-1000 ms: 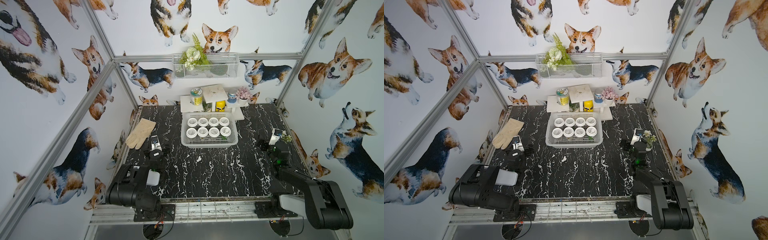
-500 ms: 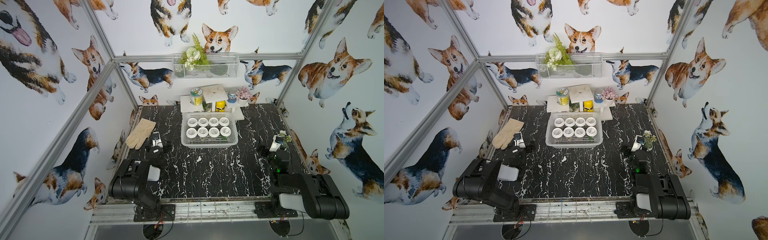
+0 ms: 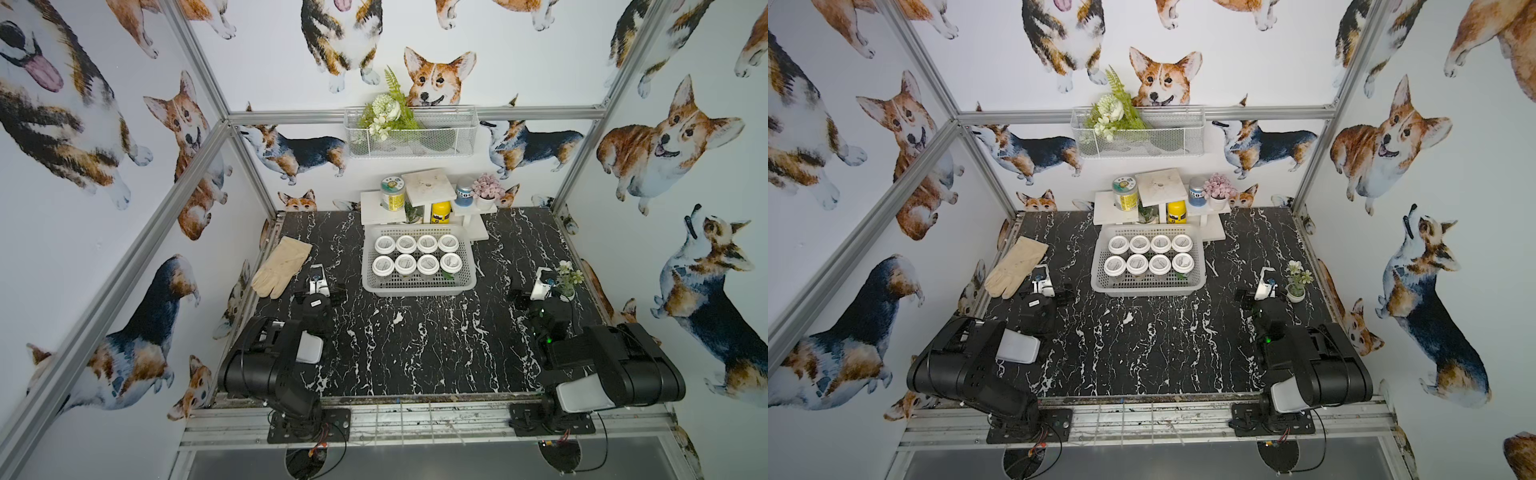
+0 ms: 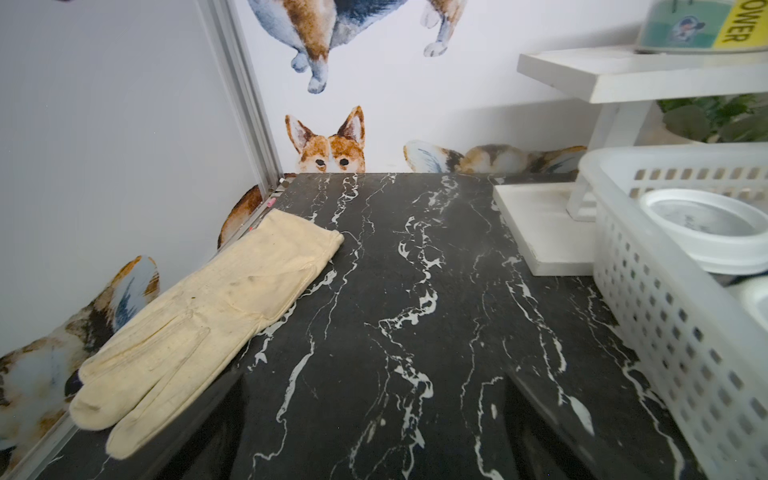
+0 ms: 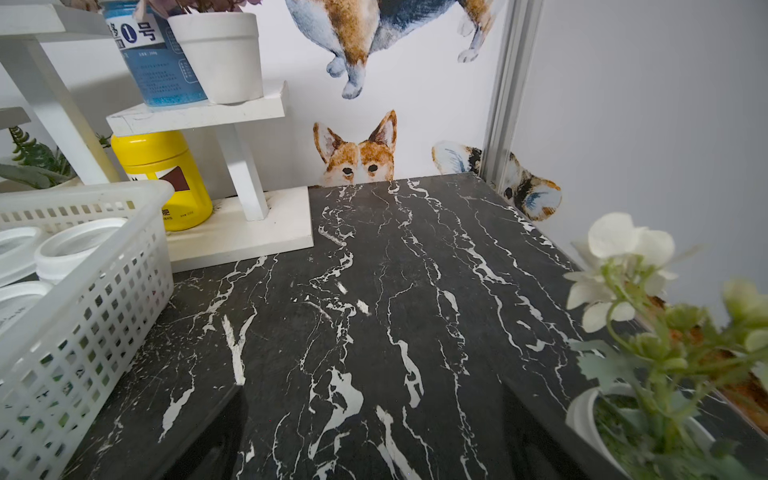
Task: Put the yogurt in the basket
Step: Reset both arms
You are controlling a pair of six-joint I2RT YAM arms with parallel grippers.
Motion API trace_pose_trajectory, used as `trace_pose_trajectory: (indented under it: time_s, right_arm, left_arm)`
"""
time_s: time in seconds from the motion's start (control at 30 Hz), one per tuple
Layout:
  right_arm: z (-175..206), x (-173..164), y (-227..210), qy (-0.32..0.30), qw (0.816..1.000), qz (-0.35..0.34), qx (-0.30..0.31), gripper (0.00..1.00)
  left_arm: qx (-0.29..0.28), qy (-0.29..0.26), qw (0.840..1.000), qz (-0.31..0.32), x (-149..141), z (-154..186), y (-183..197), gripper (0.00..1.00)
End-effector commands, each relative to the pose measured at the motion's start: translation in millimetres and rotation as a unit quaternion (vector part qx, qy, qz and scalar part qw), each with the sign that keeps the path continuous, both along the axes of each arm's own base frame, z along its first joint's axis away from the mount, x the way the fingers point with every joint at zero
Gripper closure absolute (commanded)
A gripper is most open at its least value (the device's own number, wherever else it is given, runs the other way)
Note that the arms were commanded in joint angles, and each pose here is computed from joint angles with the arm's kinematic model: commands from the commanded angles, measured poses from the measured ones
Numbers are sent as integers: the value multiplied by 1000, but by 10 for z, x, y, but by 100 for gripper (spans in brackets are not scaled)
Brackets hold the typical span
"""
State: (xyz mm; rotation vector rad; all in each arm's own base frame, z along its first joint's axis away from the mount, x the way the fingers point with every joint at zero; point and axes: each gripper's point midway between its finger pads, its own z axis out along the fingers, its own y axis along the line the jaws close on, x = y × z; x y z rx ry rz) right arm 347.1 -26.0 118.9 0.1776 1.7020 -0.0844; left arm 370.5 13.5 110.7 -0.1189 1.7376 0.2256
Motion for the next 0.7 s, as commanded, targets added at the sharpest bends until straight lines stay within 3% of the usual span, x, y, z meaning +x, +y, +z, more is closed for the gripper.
trace_pose_trajectory:
  time_s: [0.0,0.67]
  right_arm:
    - [76,11,-28,-14,1000,-8,-5,1]
    - [66,26,17,-11,1000,6,-7,1]
  left_arm:
    - [9,-20,1000,21,-12,96,66,0]
    - [8,-21,1000,20,-7,101,67,0]
